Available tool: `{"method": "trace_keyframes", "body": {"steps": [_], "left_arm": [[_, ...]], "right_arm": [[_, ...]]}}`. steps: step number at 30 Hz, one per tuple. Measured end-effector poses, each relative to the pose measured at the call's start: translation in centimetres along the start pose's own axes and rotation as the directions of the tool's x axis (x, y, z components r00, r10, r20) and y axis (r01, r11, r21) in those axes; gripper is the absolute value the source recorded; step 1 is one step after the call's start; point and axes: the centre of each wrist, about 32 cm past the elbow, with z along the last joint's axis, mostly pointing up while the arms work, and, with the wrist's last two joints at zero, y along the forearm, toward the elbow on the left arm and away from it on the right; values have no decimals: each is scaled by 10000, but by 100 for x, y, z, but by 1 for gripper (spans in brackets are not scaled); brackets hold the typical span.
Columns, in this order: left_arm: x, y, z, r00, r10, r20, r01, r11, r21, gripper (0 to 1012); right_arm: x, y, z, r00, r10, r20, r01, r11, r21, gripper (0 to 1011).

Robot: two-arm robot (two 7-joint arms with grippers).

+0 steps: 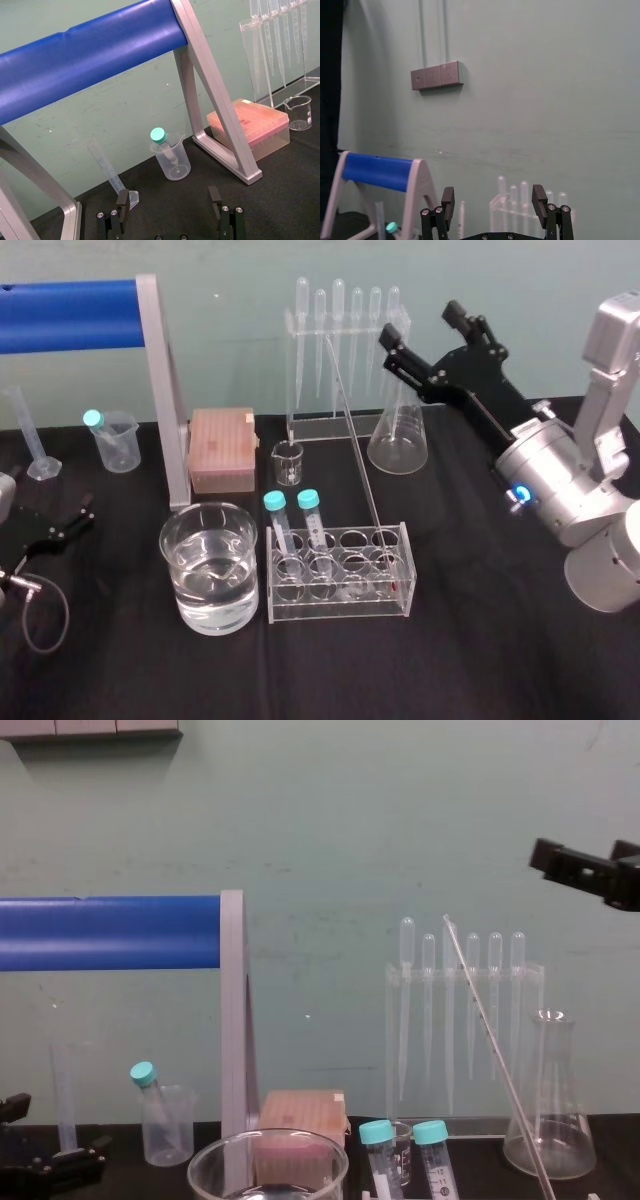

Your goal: Hold the thermometer with one hand and immerse one end into the beaker, then reinsert it into the test tube rack.

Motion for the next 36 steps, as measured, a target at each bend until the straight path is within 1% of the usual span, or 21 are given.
{"method": "trace_keyframes", "body": {"steps": [1,2,5,6,7,9,14,15,17,21,24,25,26,36], "left_arm": [[0,0,0,10000,0,0,0,10000,0,1008],[0,0,0,10000,0,0,0,10000,0,1008],[0,0,0,10000,0,0,0,10000,0,1008],[0,0,0,10000,1,1,-1,10000,-1,1008],[0,0,0,10000,1,0,-1,10000,-1,1008],[0,0,0,10000,1,-1,-1,10000,0,1008],[0,0,0,10000,0,-1,0,10000,0,1008],[0,0,0,10000,0,0,0,10000,0,1008],[0,0,0,10000,0,0,0,10000,0,1008],[0,0,0,10000,1,0,-1,10000,-1,1008],[0,0,0,10000,0,1,0,10000,-1,1008],[0,0,0,10000,0,1,0,10000,0,1008],[0,0,0,10000,1,0,-1,10000,0,1008],[0,0,0,10000,0,0,0,10000,0,1008]], "right_arm": [[0,0,0,10000,0,0,0,10000,0,1002],[-31,23,-6,9999,42,-112,-43,10000,-80,1002],[-82,68,-31,9995,90,-295,-98,9995,-290,1002],[-104,94,-49,9993,94,-350,-109,9990,-437,1002],[-104,94,-49,9993,94,-350,-109,9990,-437,1002],[-153,150,-82,9990,106,-444,-141,9969,-779,1002],[-194,207,-121,9982,108,-592,-183,9915,-1284,1002],[-205,227,-133,9977,106,-672,-204,9888,-1476,1002],[-213,257,-144,9969,109,-784,-243,9847,-1724,1002],[-217,299,-172,9955,116,-939,-308,9781,-2057,1002],[-221,327,-187,9948,116,-1015,-345,9733,-2270,1002],[-221,327,-187,9948,116,-1015,-345,9733,-2270,1002],[-224,343,-196,9942,145,-1062,-400,9693,-2427,1002],[-222,415,-276,9912,200,-1307,-588,9521,-3002,1002]]}}
